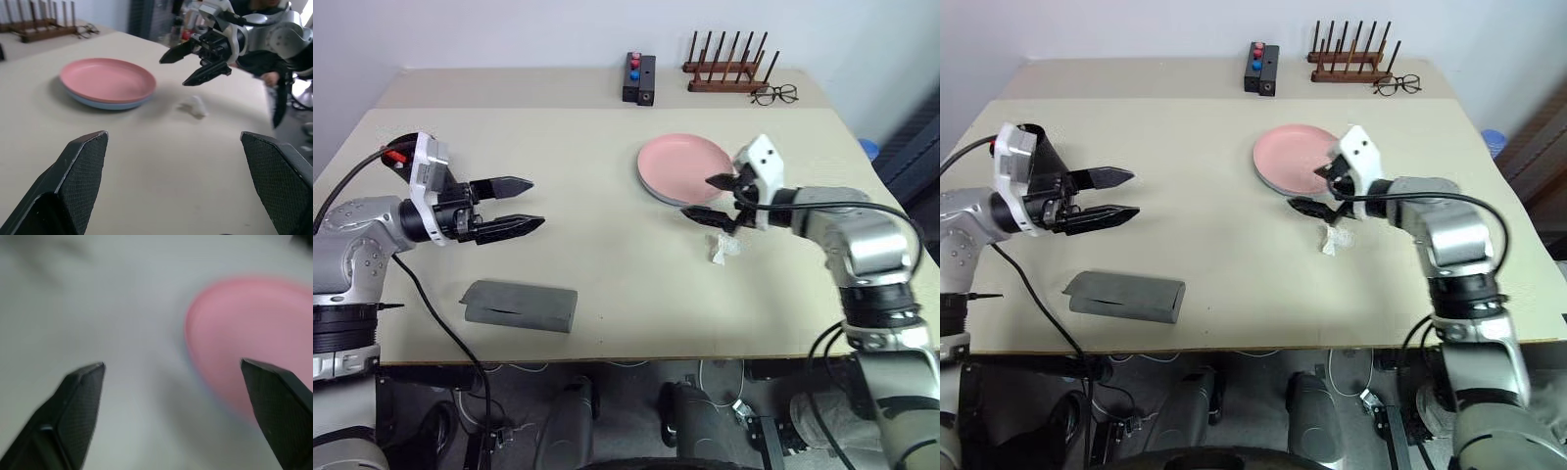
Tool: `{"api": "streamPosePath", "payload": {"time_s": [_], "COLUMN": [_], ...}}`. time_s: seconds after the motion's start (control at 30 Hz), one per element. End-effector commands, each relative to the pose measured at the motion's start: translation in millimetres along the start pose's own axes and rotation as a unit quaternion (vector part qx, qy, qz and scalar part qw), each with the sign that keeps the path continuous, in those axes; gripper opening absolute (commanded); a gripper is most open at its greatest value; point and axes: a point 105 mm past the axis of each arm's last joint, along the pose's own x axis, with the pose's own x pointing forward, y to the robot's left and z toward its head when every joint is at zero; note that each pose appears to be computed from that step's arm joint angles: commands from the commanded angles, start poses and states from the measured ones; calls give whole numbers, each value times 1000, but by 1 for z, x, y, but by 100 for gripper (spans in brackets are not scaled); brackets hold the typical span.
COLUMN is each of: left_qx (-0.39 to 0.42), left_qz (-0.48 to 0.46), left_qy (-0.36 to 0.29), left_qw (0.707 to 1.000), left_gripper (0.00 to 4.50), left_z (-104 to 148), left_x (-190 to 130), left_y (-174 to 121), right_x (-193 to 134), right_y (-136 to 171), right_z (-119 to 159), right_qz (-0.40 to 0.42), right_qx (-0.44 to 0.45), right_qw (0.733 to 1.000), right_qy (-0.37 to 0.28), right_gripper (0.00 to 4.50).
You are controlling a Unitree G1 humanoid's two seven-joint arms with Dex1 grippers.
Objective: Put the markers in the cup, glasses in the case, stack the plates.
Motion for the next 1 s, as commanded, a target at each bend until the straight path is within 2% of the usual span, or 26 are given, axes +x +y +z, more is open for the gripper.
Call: {"api": "streamPosePath", "payload": {"time_s": [0.03,0.2,0.4,0.47,0.57,0.73,0.8,0.9,1.0], "left_qx": [20,25,42,42,46,47,46,47,64], "left_qz": [-12,-7,0,1,4,5,9,22,69], "left_qy": [-2,-1,-6,-5,-2,-4,-8,-23,-48], "left_qw": [1000,1000,999,999,999,999,999,998,994], "left_gripper": [450,450,450,450,450,450,450,450,450], "left_z": [8,8,11,11,11,13,14,17,23], "left_x": [2,5,6,5,3,2,2,2,4], "left_y": [-4,1,7,8,9,8,9,11,23], "right_x": [-15,-19,-9,-6,-5,-4,-4,-4,-4], "right_y": [14,5,-9,-11,-12,-13,-12,-5,-11], "right_z": [-12,-46,-70,-76,-78,-73,-63,-30,4], "right_qz": [19,-18,-60,-62,-59,-54,-51,-26,-38], "right_qx": [-6,-17,-30,-8,-3,-8,-9,0,-17], "right_qw": [999,994,989,990,990,991,993,999,999], "right_qy": [47,110,130,127,125,122,103,41,-20], "right_gripper": [448,448,448,448,368,113,4,4,4]}}
